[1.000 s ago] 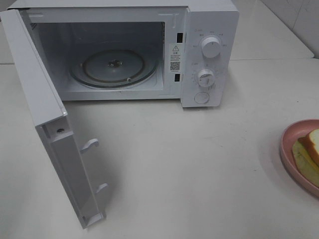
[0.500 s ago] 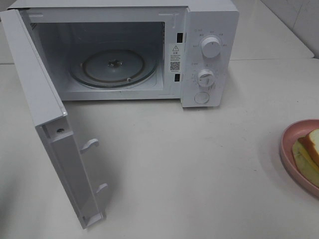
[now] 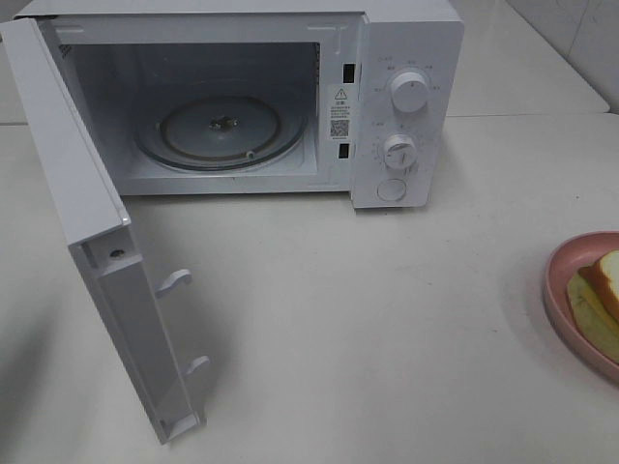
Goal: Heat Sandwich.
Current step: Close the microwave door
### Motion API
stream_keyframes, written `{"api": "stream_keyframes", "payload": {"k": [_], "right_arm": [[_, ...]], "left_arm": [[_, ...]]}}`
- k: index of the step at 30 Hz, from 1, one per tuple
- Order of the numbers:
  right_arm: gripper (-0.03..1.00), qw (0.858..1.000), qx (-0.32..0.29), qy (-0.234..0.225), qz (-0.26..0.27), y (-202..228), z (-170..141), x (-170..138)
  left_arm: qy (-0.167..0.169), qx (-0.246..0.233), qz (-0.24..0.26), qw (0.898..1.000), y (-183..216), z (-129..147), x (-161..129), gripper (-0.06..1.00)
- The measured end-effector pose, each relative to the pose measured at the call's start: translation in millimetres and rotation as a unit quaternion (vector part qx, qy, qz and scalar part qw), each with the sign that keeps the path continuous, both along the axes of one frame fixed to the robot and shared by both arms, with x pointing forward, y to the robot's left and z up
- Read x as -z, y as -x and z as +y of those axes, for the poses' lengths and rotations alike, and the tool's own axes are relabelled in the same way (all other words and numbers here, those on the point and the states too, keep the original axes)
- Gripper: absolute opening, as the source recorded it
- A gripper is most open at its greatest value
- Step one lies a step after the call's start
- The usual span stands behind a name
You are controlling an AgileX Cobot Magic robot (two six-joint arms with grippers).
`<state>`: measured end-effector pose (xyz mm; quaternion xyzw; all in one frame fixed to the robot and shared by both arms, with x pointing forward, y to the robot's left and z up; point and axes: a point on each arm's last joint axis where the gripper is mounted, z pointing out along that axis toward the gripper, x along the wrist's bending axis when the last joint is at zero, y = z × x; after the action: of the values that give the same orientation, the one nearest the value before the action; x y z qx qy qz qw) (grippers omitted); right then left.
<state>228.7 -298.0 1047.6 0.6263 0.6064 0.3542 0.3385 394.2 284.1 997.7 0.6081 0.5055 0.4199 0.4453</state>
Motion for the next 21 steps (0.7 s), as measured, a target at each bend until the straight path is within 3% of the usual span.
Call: {"api": "stream_keyframes", "payload": {"k": [6, 21], "right_arm": [[0.77, 1.000, 0.000, 0.000, 0.000, 0.0, 0.0, 0.0], [0.77, 1.000, 0.000, 0.000, 0.000, 0.0, 0.0, 0.0]], "left_arm": [[-0.016, 0.032, -0.022, 0.999, -24.6, -7.4, 13.9, 0.00], [0.025, 0.106, -0.023, 0.994, -61.1, -26.6, 39.9, 0.00]]}}
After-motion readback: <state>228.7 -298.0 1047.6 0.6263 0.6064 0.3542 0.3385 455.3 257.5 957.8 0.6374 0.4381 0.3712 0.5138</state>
